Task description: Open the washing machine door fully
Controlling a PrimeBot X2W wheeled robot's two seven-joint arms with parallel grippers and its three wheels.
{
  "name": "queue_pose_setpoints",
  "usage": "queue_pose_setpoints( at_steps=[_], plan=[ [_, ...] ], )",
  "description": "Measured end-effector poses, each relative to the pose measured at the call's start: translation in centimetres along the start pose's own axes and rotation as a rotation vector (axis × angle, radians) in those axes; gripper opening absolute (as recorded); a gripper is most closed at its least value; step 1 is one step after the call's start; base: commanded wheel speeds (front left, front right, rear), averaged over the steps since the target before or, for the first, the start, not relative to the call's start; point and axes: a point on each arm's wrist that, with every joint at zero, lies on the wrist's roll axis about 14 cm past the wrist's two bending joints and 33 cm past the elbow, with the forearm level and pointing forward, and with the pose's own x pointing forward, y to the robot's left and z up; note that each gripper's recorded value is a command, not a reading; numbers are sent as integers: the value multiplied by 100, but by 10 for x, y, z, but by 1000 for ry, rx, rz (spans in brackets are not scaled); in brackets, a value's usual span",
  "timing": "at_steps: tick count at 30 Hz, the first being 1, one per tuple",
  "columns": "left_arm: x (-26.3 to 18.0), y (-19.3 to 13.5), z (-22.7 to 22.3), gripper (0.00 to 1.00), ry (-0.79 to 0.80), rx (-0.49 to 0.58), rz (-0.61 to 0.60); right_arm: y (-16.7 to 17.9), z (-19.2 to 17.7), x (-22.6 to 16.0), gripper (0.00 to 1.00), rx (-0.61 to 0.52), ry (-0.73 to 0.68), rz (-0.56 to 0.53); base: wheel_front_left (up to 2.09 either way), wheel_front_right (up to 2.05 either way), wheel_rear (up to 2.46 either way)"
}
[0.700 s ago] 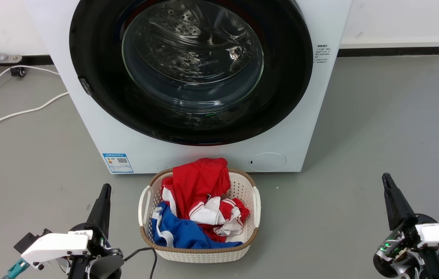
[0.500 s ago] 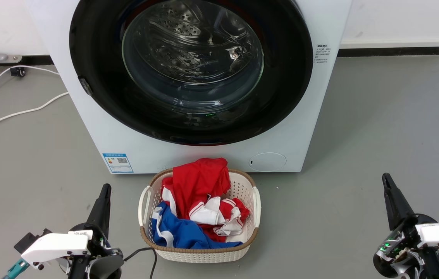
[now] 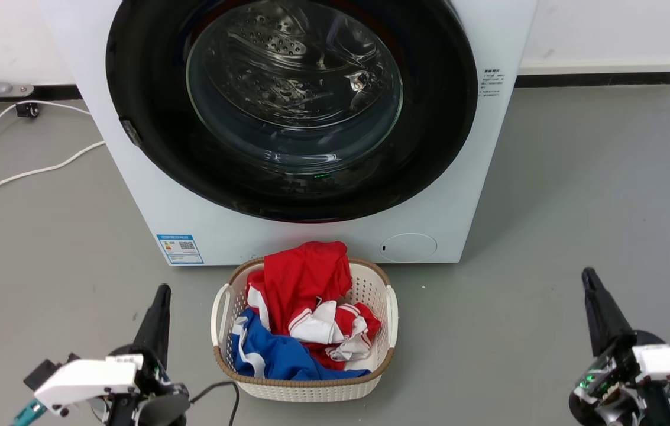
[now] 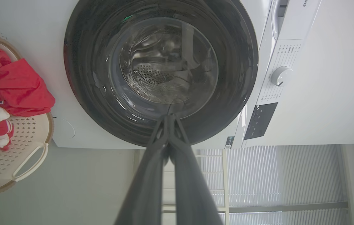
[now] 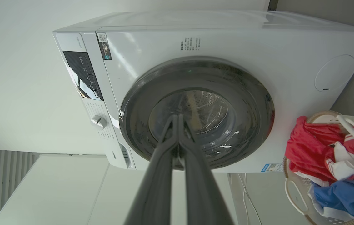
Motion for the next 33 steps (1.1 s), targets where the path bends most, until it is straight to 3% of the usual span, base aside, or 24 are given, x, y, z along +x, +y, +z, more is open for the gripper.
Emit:
queue_pose_setpoints(
  at_steps=[6, 14, 33],
  plan=[
    [-14, 29, -1, 100, -7, -9, 87, -29, 1, -14, 100, 8, -11, -87, 0, 0, 0],
    [-12, 23, 7, 100, -43, 92, 82, -26, 12, -15, 100, -91, -54, -83, 0, 0, 0],
    [-12, 8, -2, 100, -47, 612, 116, 12, 9, -17, 100, -630, -69, 19, 0, 0, 0]
  ],
)
